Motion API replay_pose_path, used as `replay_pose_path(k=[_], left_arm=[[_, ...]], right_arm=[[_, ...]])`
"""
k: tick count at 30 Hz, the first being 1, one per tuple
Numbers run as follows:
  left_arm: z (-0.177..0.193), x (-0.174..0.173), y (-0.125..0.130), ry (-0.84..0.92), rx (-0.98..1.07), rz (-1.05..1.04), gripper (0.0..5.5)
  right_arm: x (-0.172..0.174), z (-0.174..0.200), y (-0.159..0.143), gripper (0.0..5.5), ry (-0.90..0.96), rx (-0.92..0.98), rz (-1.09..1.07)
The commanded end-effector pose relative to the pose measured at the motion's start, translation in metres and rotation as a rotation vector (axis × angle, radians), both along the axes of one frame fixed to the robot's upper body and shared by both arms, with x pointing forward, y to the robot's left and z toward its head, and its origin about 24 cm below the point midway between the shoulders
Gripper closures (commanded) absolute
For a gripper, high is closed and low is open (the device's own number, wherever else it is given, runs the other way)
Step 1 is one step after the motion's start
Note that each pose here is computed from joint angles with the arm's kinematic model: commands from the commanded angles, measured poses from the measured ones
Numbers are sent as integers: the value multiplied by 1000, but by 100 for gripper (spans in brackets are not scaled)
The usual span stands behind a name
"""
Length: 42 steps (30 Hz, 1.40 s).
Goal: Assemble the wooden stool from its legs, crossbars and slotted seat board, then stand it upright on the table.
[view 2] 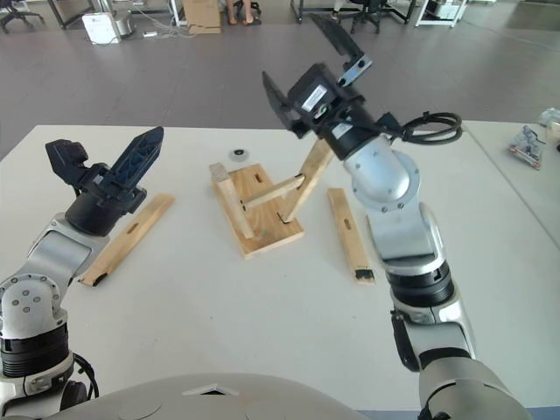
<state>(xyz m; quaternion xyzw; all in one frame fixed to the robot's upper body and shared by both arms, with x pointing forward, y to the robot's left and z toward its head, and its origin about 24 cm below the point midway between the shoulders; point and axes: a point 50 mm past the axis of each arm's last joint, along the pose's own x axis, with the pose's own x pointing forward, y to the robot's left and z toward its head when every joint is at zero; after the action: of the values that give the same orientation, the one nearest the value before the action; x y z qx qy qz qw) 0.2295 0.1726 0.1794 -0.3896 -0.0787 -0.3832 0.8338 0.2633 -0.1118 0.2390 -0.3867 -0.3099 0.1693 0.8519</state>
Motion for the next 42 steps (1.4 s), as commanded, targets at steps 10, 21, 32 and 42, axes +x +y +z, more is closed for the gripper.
replay_pose_path(k=[10, 21, 32, 42], left_arm=[[-2, -3, -2, -8, -19, 25, 275], [-2, -3, -4, -11, -29, 28, 275], [-2, 0, -5, -11, -34, 27, 275], [-2, 5, -5, -30, -24, 22, 275]], right_arm=[[-2, -106, -5, 119, 401, -313, -166], [9, -70, -3, 119, 157, -256, -193], [2, -106, 1, 119, 467, -229, -96], [58, 53, -74, 119, 167, 388, -163]])
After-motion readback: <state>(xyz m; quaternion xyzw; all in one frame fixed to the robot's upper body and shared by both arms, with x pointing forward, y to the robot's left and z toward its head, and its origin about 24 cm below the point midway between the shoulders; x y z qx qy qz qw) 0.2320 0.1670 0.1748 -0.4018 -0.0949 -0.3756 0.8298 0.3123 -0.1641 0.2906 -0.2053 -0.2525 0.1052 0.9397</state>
